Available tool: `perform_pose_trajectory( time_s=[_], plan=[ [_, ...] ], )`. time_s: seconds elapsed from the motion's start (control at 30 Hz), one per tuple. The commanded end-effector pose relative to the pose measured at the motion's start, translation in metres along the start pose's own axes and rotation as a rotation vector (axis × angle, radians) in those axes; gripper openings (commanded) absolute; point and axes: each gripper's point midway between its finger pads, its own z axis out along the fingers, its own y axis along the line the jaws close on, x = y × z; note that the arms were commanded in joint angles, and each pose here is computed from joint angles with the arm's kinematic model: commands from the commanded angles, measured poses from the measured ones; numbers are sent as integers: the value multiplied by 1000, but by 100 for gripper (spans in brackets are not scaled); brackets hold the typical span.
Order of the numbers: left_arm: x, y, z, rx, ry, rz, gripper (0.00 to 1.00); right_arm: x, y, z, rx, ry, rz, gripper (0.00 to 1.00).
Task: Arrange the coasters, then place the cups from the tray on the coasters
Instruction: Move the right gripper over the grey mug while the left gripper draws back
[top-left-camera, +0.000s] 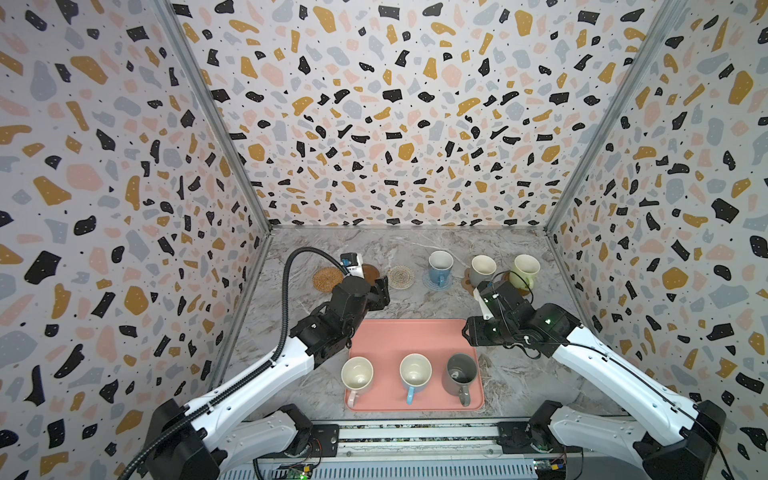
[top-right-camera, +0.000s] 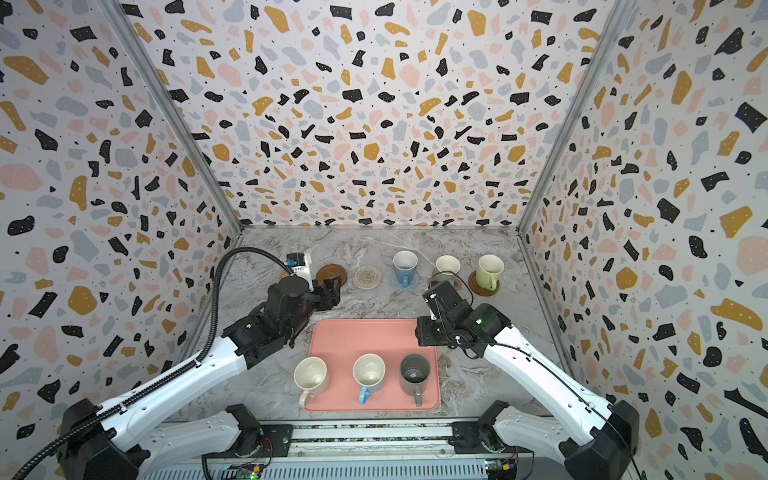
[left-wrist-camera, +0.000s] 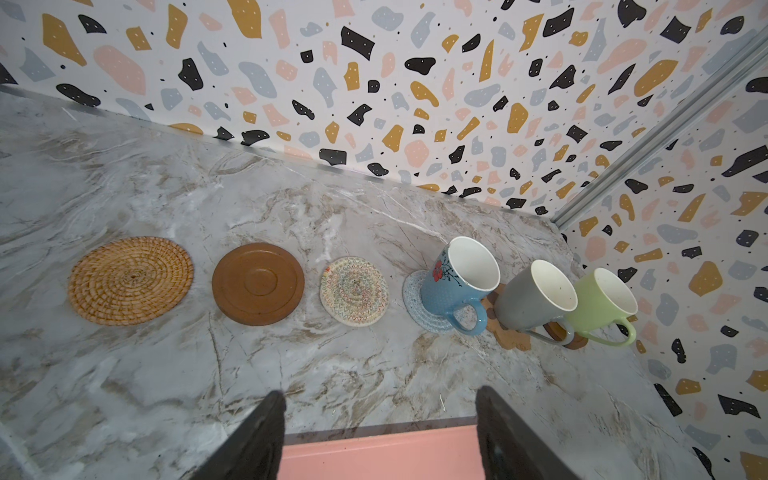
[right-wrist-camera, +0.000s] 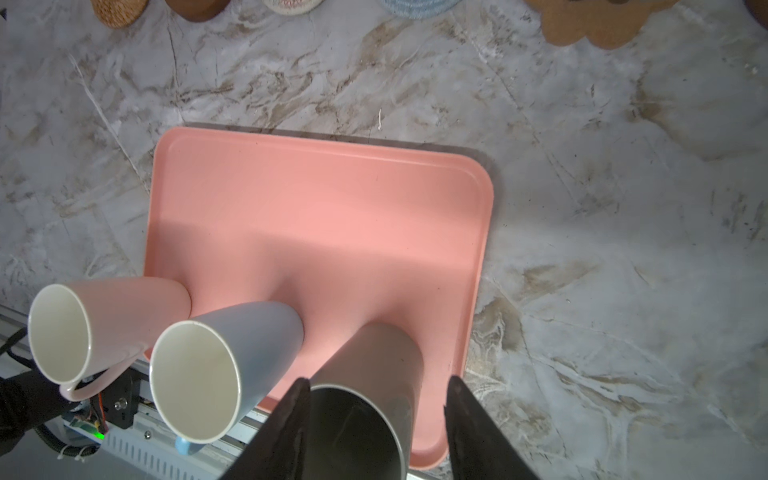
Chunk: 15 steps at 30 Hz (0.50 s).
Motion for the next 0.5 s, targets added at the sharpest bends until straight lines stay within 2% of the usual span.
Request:
perform_pose_trajectory(
  time_s=[0.0, 0.47],
  plan=[
    [-8, 4, 2, -16, -38, -20, 73, 5, 1, -13, 29, 34, -8, 54],
    [-11, 16, 10, -69, -61, -16, 79, 59, 16, -31, 27, 190, -37, 54]
  ],
)
